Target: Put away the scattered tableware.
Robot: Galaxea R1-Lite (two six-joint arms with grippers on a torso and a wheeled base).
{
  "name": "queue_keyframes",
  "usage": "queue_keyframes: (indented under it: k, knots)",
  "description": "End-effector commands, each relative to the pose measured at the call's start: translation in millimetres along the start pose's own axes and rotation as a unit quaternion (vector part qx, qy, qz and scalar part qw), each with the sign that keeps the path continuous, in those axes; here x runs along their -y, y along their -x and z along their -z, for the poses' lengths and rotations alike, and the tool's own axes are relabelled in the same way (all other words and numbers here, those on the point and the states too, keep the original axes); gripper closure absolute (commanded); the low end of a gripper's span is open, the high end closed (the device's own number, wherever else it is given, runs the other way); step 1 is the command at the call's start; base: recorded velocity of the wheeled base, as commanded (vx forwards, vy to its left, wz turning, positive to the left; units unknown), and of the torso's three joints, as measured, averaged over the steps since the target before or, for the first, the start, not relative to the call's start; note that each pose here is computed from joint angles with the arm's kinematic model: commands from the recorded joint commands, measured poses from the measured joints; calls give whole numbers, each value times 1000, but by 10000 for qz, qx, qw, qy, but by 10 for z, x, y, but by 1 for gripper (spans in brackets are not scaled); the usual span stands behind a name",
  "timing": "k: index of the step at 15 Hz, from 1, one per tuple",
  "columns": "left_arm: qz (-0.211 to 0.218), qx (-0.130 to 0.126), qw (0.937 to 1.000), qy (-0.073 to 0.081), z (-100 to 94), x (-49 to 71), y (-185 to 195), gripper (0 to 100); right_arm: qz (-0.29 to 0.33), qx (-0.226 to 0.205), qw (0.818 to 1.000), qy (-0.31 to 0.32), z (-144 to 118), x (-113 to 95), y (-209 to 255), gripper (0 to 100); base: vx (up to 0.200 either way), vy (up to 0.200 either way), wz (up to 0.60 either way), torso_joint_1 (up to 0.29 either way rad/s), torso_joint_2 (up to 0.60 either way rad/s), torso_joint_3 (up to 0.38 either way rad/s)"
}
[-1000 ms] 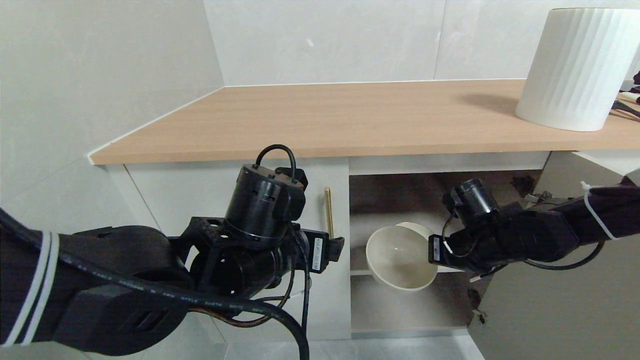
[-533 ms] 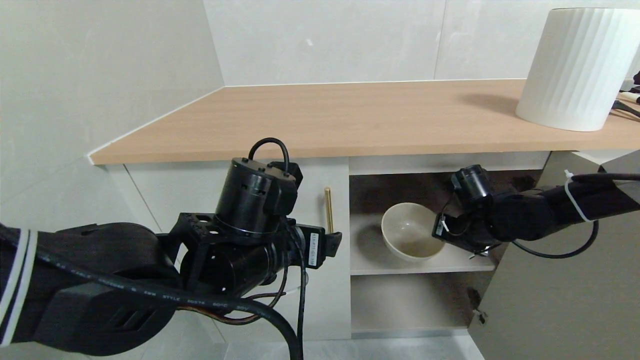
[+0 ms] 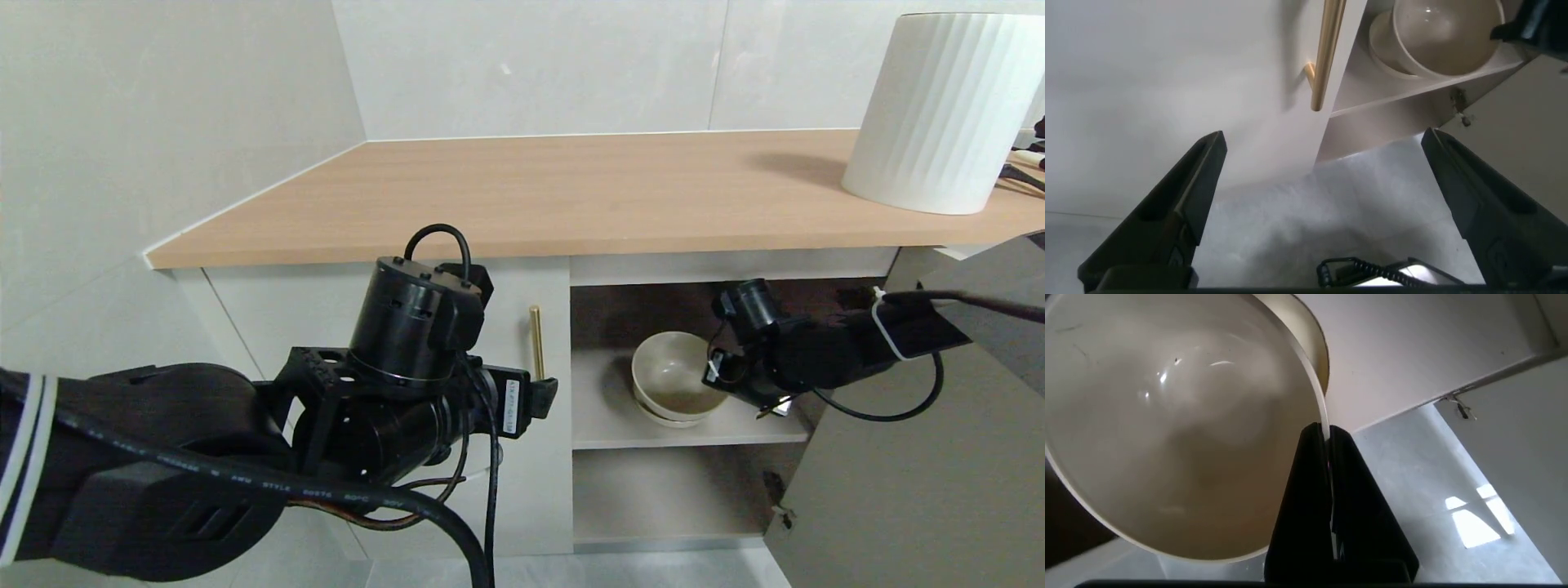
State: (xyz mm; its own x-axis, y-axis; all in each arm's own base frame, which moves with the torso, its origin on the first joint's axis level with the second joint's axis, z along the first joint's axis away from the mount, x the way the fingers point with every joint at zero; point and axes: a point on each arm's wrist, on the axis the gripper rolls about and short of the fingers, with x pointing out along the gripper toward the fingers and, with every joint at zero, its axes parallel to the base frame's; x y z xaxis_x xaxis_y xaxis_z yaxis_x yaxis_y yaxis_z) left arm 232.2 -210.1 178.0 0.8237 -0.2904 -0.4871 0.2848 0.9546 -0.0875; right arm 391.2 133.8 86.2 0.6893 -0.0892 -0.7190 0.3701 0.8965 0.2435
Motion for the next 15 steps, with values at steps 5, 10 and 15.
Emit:
queue_keyframes:
  k: [5,10,15]
  knots:
    - [-11,-21,10000,-7,11,1,-14,0,140,39,9998,-104,-11,-15,-252,100,0,0,0,0,0,0]
    - [-16,-12,10000,3,9,-2,-5,0,150,42,9998,-115,-16,-19,-295,100,0,0,0,0,0,0]
    - [-10,8,10000,11,-1,-4,8,0,128,33,9998,-118,-20,-25,-297,0,0,0,0,0,0,0]
